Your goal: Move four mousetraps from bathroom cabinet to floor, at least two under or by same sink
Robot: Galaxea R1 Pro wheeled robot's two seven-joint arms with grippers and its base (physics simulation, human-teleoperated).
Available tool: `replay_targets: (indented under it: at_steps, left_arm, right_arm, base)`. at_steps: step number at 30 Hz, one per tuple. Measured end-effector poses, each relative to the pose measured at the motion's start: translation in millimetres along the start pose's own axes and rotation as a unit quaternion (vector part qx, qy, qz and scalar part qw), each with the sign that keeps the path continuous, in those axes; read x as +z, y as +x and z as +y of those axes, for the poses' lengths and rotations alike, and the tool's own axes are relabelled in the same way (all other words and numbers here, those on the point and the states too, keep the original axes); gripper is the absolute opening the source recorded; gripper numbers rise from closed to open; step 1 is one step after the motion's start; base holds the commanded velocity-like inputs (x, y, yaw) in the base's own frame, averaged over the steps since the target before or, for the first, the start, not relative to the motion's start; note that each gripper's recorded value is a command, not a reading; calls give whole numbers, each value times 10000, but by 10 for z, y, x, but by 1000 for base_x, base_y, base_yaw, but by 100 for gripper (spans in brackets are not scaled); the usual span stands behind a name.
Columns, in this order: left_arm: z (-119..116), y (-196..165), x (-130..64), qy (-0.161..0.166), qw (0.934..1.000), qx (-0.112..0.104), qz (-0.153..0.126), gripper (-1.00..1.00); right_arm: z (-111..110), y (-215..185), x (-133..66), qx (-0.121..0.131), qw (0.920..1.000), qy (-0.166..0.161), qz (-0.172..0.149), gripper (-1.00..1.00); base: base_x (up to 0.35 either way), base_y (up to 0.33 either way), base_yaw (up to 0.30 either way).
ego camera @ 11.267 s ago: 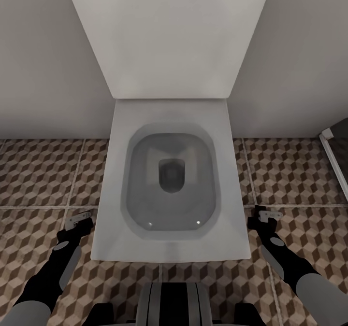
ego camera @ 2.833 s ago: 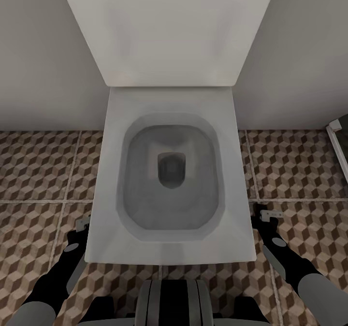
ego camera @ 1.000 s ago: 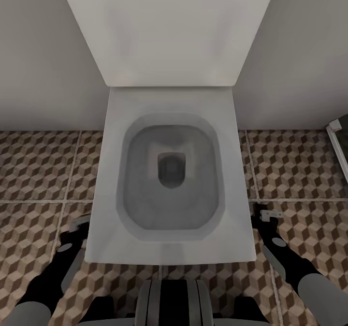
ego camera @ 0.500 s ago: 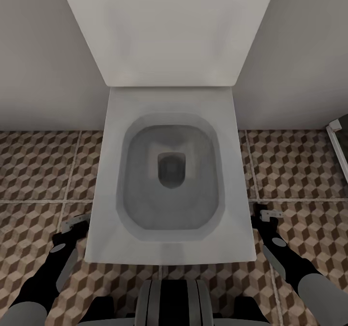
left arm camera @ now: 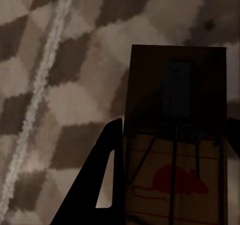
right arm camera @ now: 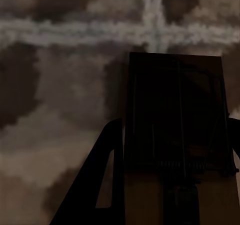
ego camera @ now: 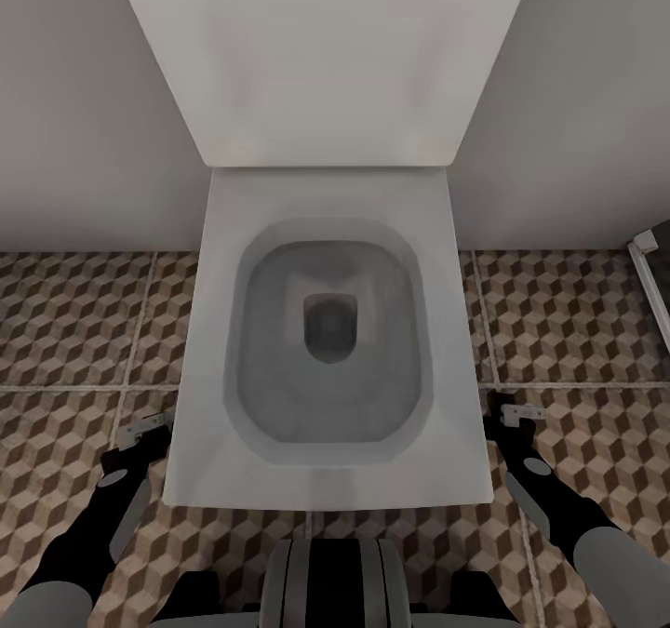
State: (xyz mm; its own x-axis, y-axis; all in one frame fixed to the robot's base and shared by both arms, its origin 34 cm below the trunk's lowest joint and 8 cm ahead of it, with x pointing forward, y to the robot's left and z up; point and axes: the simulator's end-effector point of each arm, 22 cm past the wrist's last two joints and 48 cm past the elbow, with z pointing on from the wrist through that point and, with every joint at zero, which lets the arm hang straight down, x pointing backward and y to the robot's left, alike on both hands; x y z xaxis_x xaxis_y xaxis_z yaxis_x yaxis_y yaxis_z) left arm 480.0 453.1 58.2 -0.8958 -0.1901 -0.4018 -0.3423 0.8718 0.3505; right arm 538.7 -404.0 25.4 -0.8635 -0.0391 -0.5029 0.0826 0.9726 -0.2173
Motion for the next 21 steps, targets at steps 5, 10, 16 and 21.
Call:
replay_targets:
  at_steps: [5, 10, 16, 21]
  left_arm:
    - [-2, -1, -1, 1, 10000, 2, -3, -100]
    - [-10, 0, -2, 6, 10000, 0, -7, -100]
    - [-12, -1, -3, 8, 10000, 0, -9, -100]
    - [-27, 6, -6, 19, 10000, 0, -3, -100]
  right_arm:
    - [-1, 0, 0, 5, 10000, 2, 0, -100]
    - [-1, 1, 0, 7, 10000, 2, 2, 100]
    - [-5, -2, 1, 21, 10000, -4, -1, 100]
    - [-8, -2, 1, 20, 10000, -2, -2, 100]
  base:
    - [0, 0, 0]
    - [0, 0, 0]
    - [0, 0, 0]
    - [0, 0, 0]
